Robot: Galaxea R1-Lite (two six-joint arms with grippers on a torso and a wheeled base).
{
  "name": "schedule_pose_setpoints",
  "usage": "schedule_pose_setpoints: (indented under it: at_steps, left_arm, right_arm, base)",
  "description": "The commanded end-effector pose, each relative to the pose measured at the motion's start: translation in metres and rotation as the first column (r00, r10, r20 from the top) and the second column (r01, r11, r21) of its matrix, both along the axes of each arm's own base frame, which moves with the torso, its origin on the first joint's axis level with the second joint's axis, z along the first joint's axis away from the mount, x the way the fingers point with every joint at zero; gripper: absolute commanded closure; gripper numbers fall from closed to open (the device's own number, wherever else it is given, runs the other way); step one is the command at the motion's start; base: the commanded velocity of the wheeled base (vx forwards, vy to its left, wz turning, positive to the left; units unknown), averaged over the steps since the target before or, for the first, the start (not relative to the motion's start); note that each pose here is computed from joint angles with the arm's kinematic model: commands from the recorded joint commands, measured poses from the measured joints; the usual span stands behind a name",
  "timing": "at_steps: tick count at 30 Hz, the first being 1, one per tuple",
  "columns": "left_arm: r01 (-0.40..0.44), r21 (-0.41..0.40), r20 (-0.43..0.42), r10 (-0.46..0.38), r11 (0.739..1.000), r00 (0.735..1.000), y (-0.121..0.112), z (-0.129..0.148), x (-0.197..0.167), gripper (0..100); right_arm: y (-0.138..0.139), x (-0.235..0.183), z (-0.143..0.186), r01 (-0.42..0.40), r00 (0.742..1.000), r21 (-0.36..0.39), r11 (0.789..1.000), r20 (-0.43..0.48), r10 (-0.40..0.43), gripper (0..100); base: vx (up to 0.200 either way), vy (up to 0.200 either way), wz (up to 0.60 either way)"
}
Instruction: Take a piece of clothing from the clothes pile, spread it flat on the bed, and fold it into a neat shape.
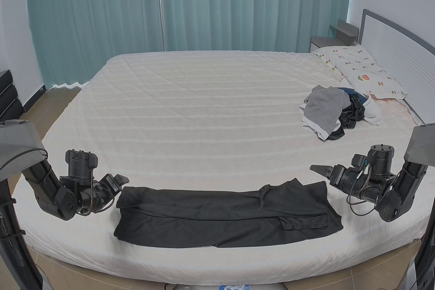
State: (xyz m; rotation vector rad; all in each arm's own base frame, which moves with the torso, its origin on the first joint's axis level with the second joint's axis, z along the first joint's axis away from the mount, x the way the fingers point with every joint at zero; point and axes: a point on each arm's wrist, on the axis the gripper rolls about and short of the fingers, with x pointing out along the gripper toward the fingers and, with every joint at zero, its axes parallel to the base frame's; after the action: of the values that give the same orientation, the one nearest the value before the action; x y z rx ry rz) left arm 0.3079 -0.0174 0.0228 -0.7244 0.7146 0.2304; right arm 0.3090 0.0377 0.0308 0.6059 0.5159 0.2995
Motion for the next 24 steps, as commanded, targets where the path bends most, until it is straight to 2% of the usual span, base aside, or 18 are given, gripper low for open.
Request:
schedule_pose_setpoints:
  at_steps: [1, 4, 8, 13, 17, 19, 24]
  left_arm:
    - [0.007, 0.006, -0.075, -0.006, 1.0, 0.997, -0.012, -0.013, -0.017, 0]
    - [-0.011, 0.037, -0.088, 0.014, 0.999, 0.996, -0.015, -0.017, -0.019, 0]
    - [-0.011, 0.058, -0.131, 0.018, 0.998, 0.991, -0.019, -0.031, -0.019, 0]
    - [-0.051, 0.022, -0.108, 0.053, 0.998, 0.993, -0.021, -0.044, -0.005, 0]
    - [-0.058, 0.021, -0.08, 0.059, 0.998, 0.995, -0.022, -0.048, 0.0, 0]
    - [-0.09, 0.036, -0.037, 0.091, 0.995, 0.995, -0.02, -0.05, 0.009, 0]
    - [-0.1, 0.046, -0.038, 0.102, 0.994, 0.994, -0.02, -0.052, 0.011, 0]
  right_arm:
    - [0.013, -0.019, 0.007, -0.001, 1.0, -0.022, 1.0, -0.009, 0.0, 0]
    - [0.017, -0.031, 0.003, -0.009, 0.999, -0.02, 1.0, -0.054, 0.008, 0]
    - [0.022, -0.036, -0.005, 0.039, 0.99, 0.054, 0.998, -0.135, -0.031, 0]
    - [0.022, -0.035, -0.024, 0.111, 0.975, 0.009, 0.994, -0.195, -0.107, 0]
    - [0.022, -0.034, -0.028, 0.116, 0.972, 0.005, 0.993, -0.205, -0.112, 0]
    - [0.022, -0.035, -0.029, 0.114, 0.971, 0.003, 0.993, -0.21, -0.111, 0]
    - [0.022, -0.034, -0.027, 0.122, 0.972, 0.001, 0.993, -0.201, -0.119, 0]
  base:
    - [0.0, 0.0, 0.0]
    - [0.0, 0.0, 0.0]
    - [0.0, 0.0, 0.0]
    - [0.0, 0.0, 0.0]
    - [0.0, 0.0, 0.0]
    - [0.0, 0.0, 0.0]
    - [0.0, 0.0, 0.0]
